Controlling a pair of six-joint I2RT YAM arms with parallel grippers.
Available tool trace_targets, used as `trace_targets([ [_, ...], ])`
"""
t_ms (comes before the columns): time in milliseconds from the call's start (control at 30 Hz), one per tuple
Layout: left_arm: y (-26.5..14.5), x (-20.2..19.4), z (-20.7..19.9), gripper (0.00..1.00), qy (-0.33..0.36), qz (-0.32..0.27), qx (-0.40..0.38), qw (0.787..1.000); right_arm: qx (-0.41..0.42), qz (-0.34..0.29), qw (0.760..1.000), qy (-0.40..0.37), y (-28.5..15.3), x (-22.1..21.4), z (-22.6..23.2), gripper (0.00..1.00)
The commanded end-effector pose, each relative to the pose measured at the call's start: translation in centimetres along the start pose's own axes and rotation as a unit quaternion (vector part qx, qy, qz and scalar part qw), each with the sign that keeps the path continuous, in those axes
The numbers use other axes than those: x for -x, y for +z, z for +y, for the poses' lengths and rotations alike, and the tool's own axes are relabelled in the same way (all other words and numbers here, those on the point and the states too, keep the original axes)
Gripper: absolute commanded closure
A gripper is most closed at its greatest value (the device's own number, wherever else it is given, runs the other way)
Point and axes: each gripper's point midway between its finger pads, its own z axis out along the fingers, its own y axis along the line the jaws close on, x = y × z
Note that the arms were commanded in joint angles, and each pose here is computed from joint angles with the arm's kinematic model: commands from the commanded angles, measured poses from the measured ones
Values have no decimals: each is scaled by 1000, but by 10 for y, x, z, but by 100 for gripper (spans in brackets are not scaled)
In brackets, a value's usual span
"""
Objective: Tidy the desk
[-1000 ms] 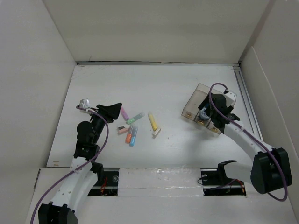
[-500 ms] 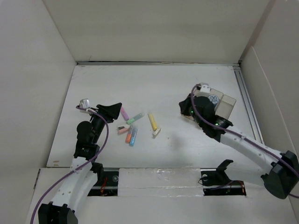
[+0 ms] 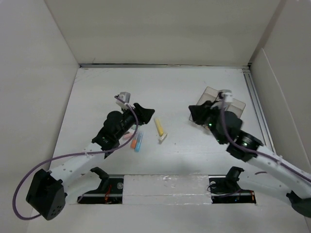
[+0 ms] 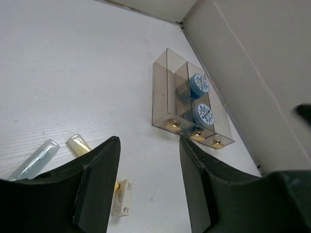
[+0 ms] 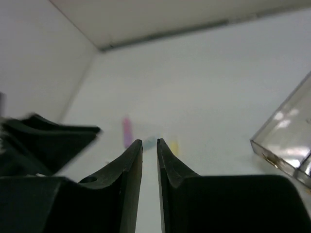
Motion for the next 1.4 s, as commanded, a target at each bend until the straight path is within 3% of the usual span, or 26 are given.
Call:
trace_targets([
  [0, 7, 12, -9, 53, 69, -35, 39, 996, 86, -152, 981, 87, -57, 98, 22, 75],
  [133, 18, -7, -1, 57, 69, -2, 48, 996, 115, -183, 971, 100, -73, 96, 14, 64],
  [200, 20, -15, 7, 58, 64, 8, 62, 996, 87, -126, 985, 78, -53, 66, 10, 70],
  [233, 18, -18, 11, 58, 62, 11, 71, 995, 103, -92, 988, 73, -46, 49, 19, 79],
  [300, 14, -12, 16, 57, 57, -4, 85, 995, 96, -6, 995, 39, -22, -1, 22, 90],
  [367, 4, 7, 9, 56, 50, -36, 83, 995, 115, 55, 991, 32, -13, -38, 32, 92],
  [400, -1, 13, 13, 55, 50, -52, 94, 993, 122, 85, 989, 22, -11, -62, 36, 89],
  [467, -17, 34, 4, 54, 44, -93, 85, 991, 126, 136, 983, 0, -2, -100, 41, 63],
  [500, -23, 37, 12, 51, 44, -107, 100, 988, 124, 152, 981, -9, 0, -112, 41, 49],
  [533, -32, 47, 7, 51, 40, -127, 94, 987, 128, 166, 978, -20, -1, -124, 46, 26],
  [633, -46, 52, 14, 49, 36, -150, 105, 982, 111, 215, 969, -48, 11, -157, 49, 9],
  [667, -48, 53, 16, 49, 34, -155, 107, 982, 87, 253, 961, -73, 14, -183, 41, 9],
  [767, -52, 50, 23, 47, 33, -156, 115, 980, 28, 288, 951, -105, 31, -218, 31, 8],
  [1067, -54, 48, 16, 47, 35, -146, 98, 984, -60, 280, 948, -143, 69, -247, 9, 11],
  [1267, -55, 49, 14, 47, 35, -148, 93, 984, -89, 277, 944, -157, 82, -258, 2, 23],
  [1300, -55, 48, 14, 46, 35, -149, 92, 984, -89, 277, 944, -155, 83, -260, 2, 31],
  [1367, -54, 46, 16, 46, 35, -146, 96, 984, -84, 277, 946, -148, 83, -260, 5, 37],
])
